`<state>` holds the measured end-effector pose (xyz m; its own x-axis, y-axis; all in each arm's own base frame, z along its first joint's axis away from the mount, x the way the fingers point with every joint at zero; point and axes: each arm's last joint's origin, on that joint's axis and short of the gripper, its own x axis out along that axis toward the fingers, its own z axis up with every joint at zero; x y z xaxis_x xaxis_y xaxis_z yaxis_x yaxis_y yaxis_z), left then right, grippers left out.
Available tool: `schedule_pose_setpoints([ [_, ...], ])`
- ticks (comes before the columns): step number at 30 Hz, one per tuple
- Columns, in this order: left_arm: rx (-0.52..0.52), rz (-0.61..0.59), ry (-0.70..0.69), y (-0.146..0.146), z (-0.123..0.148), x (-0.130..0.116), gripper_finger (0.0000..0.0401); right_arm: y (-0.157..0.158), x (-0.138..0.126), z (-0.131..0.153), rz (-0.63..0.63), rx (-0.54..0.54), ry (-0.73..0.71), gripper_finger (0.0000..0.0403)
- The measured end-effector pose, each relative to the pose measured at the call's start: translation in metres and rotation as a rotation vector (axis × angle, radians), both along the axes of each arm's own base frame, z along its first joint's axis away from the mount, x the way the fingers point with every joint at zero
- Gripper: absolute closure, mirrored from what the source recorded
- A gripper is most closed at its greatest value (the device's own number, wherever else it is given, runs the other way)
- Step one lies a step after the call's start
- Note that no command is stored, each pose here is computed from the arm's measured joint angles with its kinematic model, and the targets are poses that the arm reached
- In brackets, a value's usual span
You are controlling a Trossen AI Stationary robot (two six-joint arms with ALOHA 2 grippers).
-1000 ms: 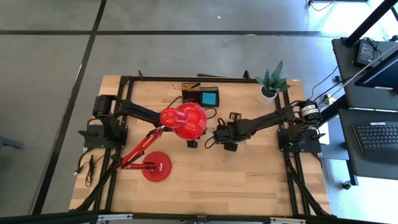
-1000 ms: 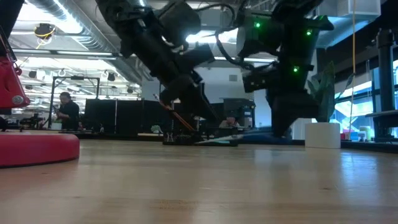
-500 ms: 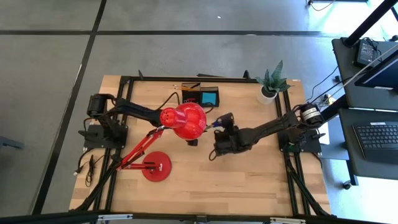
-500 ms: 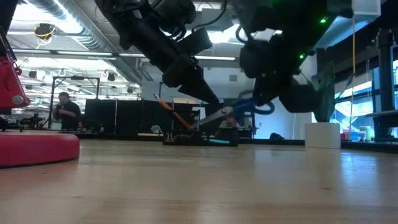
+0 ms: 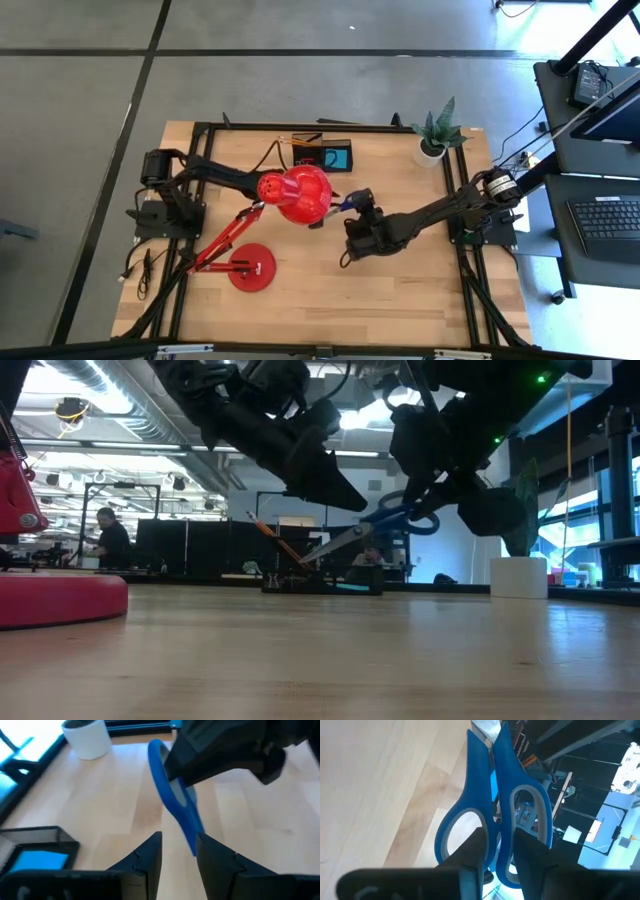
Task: Pick and place office supplies into organizer
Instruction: Put the scissors into the desk organizer
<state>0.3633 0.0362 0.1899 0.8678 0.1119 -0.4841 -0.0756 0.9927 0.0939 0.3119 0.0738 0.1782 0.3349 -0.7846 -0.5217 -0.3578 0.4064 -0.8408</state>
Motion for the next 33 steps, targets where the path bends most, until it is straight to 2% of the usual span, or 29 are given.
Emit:
schedule_pose_setpoints([
  [5, -0.077, -0.060, -0.011, 0.005, 0.000, 0.000, 0.0290, 0.001, 0.003, 0.001, 0.008, -0.011, -0.024, 0.0322],
  [10, -0.087, -0.078, -0.014, 0.005, 0.001, 0.000, 0.0281, 0.002, 0.007, 0.002, 0.043, -0.022, -0.020, 0.0322],
  [21, -0.171, 0.023, -0.059, 0.013, 0.003, 0.000, 0.0227, 0.003, 0.011, 0.004, 0.047, -0.019, -0.063, 0.0322],
  [27, -0.185, 0.006, -0.121, 0.013, 0.009, 0.003, 0.0230, 0.003, 0.012, 0.004, 0.047, -0.015, -0.077, 0.0322],
  [33, -0.196, 0.001, -0.125, 0.013, 0.009, 0.003, 0.0245, 0.004, 0.014, 0.005, 0.048, -0.009, -0.098, 0.0322],
])
